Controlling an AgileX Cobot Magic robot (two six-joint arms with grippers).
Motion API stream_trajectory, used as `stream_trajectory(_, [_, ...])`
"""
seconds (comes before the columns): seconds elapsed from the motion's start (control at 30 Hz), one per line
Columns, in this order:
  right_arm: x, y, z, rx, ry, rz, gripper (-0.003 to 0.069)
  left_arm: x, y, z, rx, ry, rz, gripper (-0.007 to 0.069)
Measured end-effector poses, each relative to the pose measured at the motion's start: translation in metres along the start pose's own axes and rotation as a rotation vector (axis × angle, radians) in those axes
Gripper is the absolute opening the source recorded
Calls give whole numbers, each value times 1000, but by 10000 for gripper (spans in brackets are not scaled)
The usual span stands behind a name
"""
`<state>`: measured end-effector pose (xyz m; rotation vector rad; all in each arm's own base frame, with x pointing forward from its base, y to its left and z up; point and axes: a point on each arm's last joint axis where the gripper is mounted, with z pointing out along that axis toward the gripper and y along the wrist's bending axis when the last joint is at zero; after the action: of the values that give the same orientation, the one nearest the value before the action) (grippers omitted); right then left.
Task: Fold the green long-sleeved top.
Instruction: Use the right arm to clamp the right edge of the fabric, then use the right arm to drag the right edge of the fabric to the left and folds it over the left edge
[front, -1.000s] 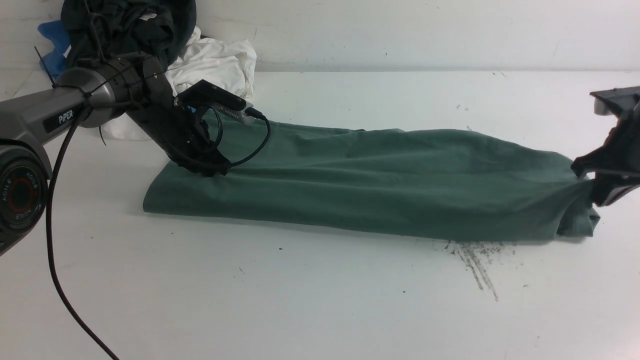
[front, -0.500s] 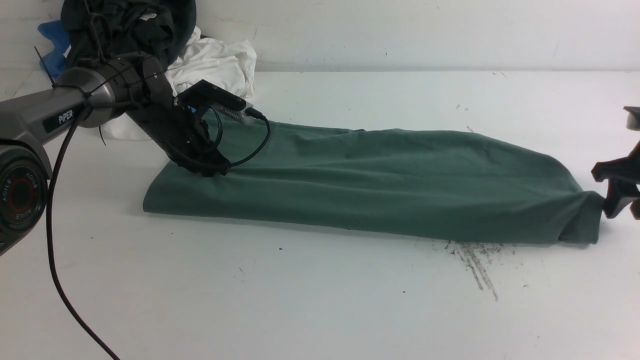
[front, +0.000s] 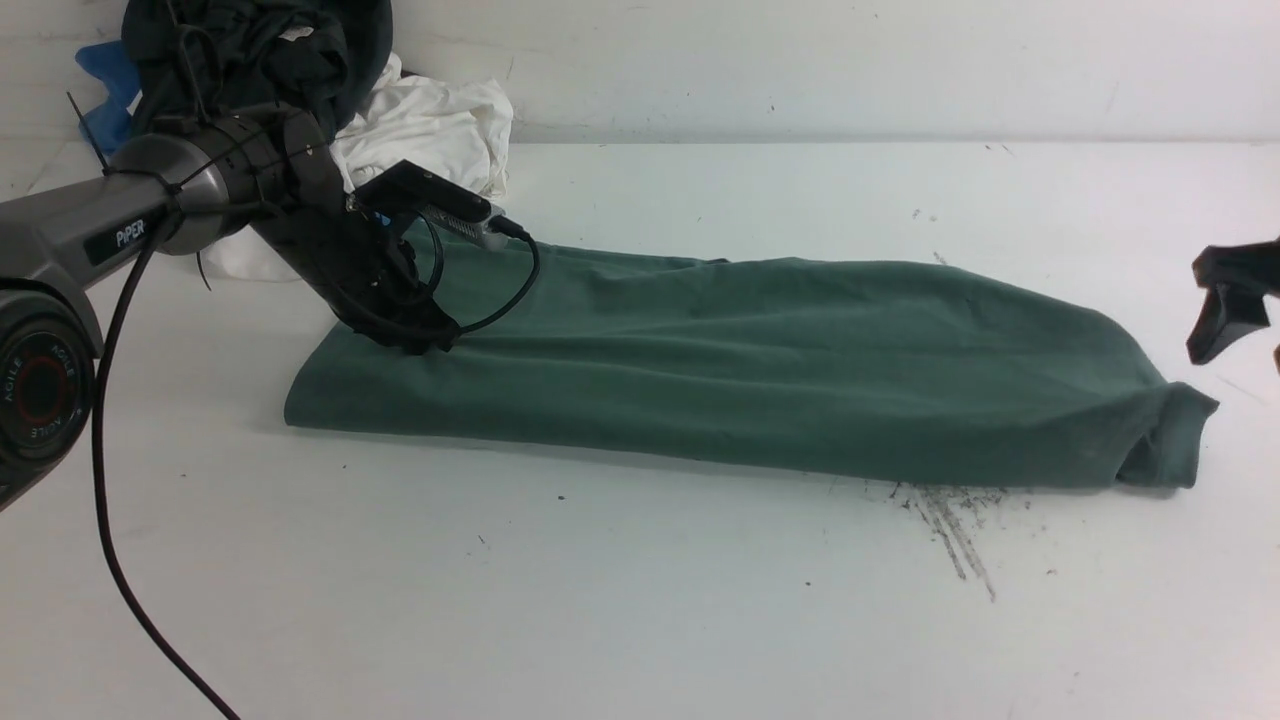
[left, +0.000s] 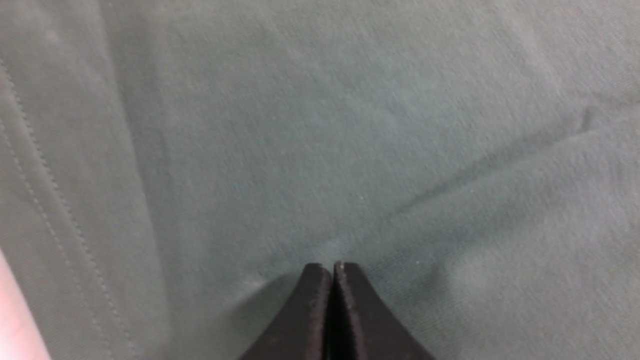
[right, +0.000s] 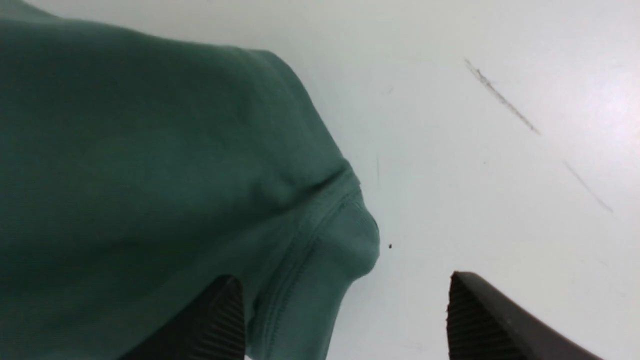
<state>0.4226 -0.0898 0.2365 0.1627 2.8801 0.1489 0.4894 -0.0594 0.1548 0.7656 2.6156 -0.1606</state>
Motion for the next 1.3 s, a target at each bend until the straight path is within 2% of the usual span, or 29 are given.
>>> stream_trajectory(0.13, [-4,2,5,-8,-27,24,498,0,0,0,0,0,0,-7])
stream_trajectory(0.33, [-1,-7,70,-16,91,81,498,0,0,0,1,2,0,-7])
stream_trajectory(0.43, [0,-5,82,-18,114,82,498,0,0,0,1,2,0,-7])
stream_trajectory(0.67, [-1,27,88,26,126,-16,485,0,0,0,1,2,0,-7])
stream_trajectory(0.77, [0,35,89,37,136,-48,414,0,0,0,1,2,0,-7])
stream_trajectory(0.83, [1,38,89,33,151,-73,325,0,0,0,1,2,-1,-7])
stream_trajectory(0.87, [1,39,89,33,153,-74,314,0,0,0,1,2,-1,-7])
stream_trajectory(0.9, [2,39,87,30,162,-95,223,0,0,0,1,2,-1,-7])
stream_trajectory(0.93, [2,39,86,32,164,-99,200,0,0,0,1,1,-1,-7])
stream_trajectory(0.97, [2,37,79,52,163,-120,111,0,0,0,1,2,-1,-7])
stream_trajectory(1.0, [2,35,71,68,154,-128,81,0,0,-1,0,0,0,-7])
stream_trajectory(1.17, [-1,20,23,162,70,-130,83,2,-4,-10,27,33,3,-7])
stream_trajectory(1.23, [1,-7,-19,292,-2,-103,83,5,-3,-19,25,71,24,-7])
stream_trajectory(1.27, [1,-10,-23,310,-7,-104,83,5,-3,-20,25,74,25,-7])
stream_trajectory(1.3, [5,-24,-49,371,-51,-81,83,1,-4,-35,19,66,35,-7])
